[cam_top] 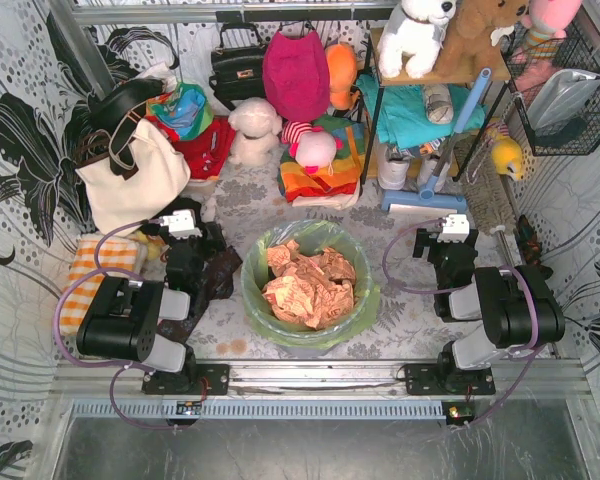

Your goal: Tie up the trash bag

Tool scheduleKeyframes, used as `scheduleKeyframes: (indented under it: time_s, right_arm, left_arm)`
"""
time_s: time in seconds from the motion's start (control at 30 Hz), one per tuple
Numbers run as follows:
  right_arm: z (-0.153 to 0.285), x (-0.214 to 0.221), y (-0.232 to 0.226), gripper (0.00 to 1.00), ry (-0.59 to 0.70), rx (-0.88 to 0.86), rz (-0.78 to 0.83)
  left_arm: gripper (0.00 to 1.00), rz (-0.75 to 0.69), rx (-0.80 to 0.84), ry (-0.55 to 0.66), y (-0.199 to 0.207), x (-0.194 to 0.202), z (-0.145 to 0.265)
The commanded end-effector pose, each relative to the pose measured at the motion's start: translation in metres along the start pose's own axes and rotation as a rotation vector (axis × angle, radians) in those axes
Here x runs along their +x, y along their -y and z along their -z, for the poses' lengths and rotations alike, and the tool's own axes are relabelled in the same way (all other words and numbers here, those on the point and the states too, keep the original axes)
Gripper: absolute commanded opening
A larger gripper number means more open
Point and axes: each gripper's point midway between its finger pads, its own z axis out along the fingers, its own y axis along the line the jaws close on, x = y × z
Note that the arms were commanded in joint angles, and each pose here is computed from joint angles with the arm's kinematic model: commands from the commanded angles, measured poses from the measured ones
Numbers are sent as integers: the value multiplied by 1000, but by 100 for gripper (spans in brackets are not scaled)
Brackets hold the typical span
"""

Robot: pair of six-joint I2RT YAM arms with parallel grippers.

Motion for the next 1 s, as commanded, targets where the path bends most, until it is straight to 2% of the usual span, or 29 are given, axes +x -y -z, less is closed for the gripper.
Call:
scheduleKeyframes:
  time_s: [0.0, 0.97]
  right_arm:
    - [-5, -12, 1, 97, 39, 8, -32]
    - [-4, -11, 0, 97, 37, 6, -35]
  left_arm:
    - [98, 14, 16, 37, 3, -11, -5]
    - [98, 14, 16, 37, 3, -11, -5]
